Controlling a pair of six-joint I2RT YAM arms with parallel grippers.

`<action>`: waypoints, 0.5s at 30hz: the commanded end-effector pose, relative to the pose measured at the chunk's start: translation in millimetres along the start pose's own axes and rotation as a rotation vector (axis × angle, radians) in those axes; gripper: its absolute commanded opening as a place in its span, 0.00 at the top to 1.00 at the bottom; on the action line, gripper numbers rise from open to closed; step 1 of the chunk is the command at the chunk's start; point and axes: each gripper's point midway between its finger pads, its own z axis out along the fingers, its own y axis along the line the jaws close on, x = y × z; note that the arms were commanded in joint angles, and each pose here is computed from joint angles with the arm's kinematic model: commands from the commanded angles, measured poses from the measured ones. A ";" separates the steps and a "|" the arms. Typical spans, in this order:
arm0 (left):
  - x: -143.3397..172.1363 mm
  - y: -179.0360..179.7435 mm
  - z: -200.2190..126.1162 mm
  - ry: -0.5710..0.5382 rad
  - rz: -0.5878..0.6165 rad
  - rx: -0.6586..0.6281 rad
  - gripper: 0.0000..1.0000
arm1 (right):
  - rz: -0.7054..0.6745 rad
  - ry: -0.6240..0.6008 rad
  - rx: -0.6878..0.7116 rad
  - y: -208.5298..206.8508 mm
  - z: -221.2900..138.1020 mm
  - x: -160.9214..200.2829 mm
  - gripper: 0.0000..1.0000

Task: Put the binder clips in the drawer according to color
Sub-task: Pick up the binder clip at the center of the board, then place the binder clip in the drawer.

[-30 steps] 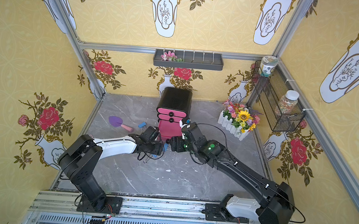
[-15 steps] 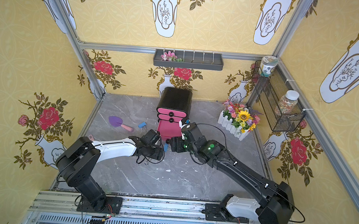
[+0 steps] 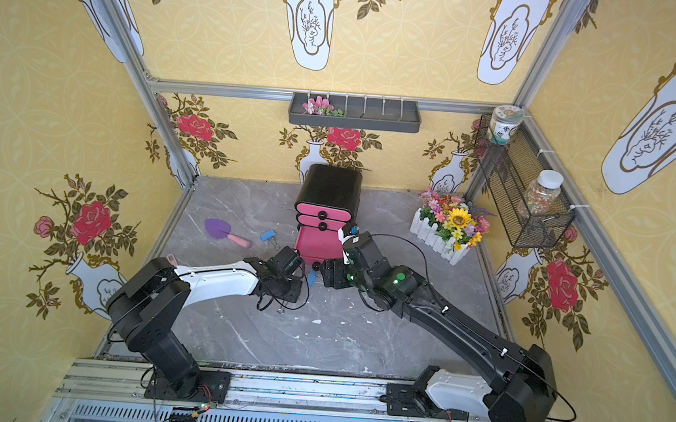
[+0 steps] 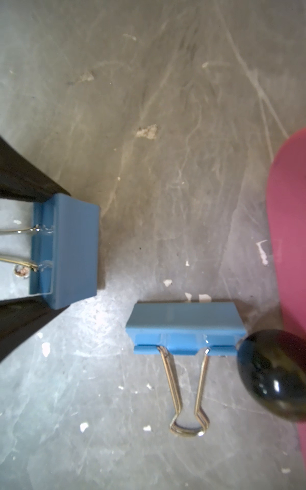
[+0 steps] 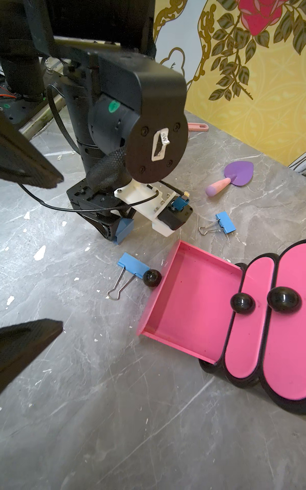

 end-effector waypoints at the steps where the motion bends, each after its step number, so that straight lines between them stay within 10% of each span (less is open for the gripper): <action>1: 11.3 3.0 -1.2 0.037 -0.014 -0.014 0.52 | -0.001 -0.027 -0.007 1.9 1.5 -5.7 0.18; 15: -61.6 -11.0 -85.8 -0.201 -0.177 0.088 0.55 | 0.019 -0.030 0.041 -15.4 4.2 3.5 0.18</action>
